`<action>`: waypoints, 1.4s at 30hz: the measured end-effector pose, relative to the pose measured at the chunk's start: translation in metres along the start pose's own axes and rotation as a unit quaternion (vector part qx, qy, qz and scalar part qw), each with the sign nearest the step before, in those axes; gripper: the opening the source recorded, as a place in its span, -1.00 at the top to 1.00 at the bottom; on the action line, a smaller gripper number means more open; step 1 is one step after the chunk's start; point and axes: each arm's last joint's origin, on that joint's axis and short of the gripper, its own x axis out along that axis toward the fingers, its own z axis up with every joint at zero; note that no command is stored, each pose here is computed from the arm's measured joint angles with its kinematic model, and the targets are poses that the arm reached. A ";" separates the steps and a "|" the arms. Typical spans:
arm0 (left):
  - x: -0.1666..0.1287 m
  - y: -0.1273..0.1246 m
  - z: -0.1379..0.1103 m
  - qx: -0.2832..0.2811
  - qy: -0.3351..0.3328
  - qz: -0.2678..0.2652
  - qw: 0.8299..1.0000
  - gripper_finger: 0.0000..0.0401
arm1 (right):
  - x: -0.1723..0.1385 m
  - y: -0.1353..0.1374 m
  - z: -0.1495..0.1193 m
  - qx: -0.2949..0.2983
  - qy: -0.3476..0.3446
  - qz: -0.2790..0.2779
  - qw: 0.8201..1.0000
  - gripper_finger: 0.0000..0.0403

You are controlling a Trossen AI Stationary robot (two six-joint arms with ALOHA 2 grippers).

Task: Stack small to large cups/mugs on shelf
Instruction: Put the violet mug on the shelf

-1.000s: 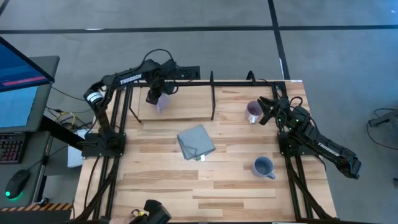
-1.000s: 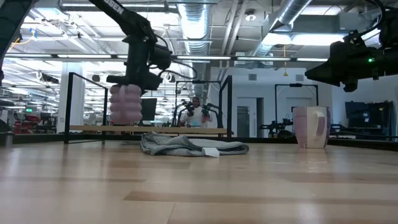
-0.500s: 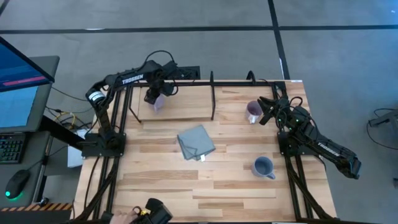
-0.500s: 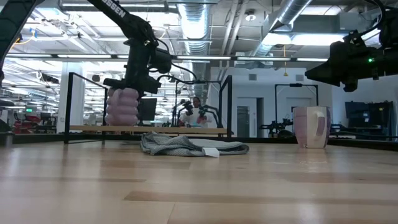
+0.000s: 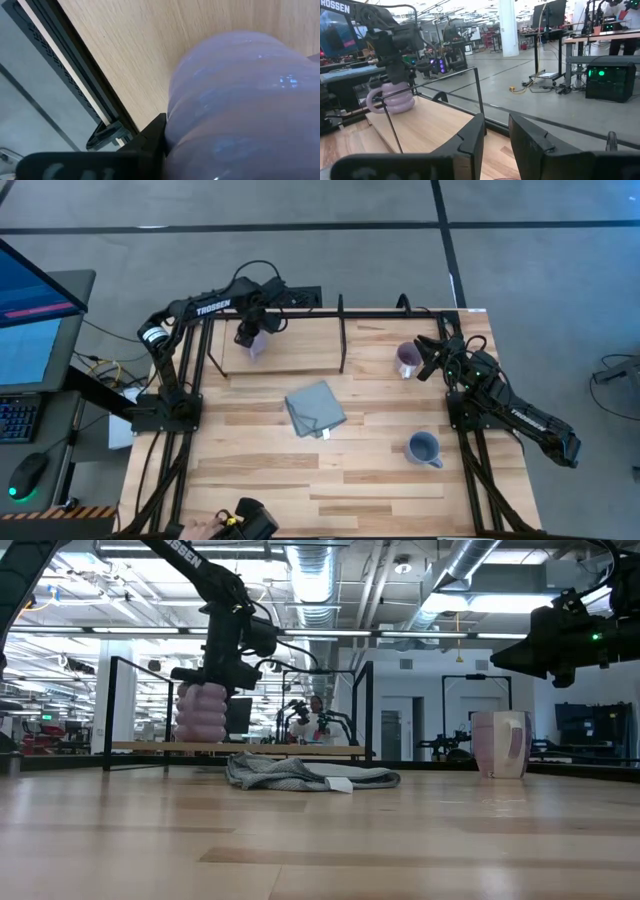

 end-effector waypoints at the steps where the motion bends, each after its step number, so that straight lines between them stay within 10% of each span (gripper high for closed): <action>1: 0.000 0.000 0.000 0.000 0.000 -0.001 1.000 0.66 | 0.000 0.000 0.000 0.000 0.000 0.000 1.000 0.44; 42: -0.001 0.000 0.005 -0.041 -0.031 -0.001 0.999 0.68 | 0.000 0.000 0.000 0.000 0.000 0.000 1.000 0.44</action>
